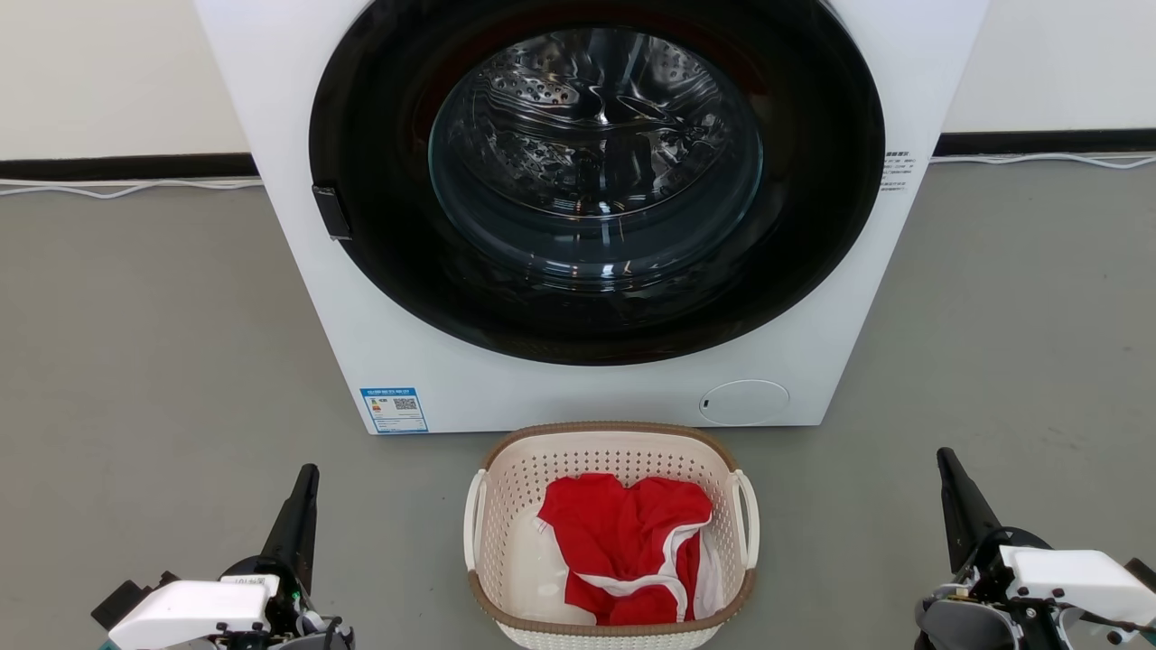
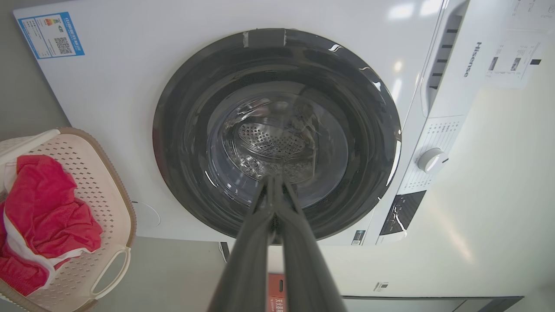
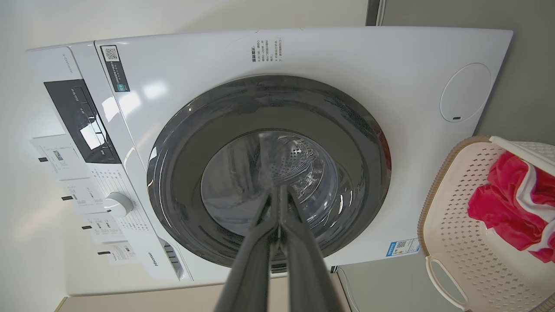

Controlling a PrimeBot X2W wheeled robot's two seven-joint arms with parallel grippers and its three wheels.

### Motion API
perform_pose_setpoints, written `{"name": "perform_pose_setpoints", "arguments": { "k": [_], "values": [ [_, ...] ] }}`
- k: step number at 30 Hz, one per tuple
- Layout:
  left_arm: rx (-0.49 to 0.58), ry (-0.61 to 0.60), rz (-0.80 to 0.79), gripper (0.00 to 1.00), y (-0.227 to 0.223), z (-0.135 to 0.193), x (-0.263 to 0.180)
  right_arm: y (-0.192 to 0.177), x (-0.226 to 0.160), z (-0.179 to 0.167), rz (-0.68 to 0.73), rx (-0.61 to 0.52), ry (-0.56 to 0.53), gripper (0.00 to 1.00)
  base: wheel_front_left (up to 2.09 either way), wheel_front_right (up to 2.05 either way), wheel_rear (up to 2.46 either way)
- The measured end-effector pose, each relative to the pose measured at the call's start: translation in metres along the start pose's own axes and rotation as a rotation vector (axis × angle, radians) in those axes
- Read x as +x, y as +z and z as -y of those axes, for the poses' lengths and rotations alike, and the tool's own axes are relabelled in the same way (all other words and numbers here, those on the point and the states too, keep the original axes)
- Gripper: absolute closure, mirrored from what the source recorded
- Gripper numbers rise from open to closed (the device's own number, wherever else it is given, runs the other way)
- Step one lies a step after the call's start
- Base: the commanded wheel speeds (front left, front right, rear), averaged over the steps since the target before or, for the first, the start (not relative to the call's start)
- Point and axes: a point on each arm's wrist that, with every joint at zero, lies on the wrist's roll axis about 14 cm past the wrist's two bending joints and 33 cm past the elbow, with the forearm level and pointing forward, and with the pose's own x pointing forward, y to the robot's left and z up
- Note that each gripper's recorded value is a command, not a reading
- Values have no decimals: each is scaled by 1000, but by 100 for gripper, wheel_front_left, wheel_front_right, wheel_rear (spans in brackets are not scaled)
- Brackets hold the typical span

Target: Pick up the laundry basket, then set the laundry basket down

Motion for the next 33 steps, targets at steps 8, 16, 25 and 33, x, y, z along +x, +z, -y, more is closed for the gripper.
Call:
{"name": "perform_pose_setpoints", "arguments": {
  "k": [8,16,25,33],
  "values": [
    [0,0,0,100,0,0,0,0,0,0,0,0,0,100,0,0,0],
    [0,0,0,100,0,0,0,0,0,0,0,0,0,100,0,0,0],
    [0,0,0,100,0,0,0,0,0,0,0,0,0,100,0,0,0],
    [0,0,0,100,0,0,0,0,0,0,0,0,0,100,0,0,0]
  ]
}}
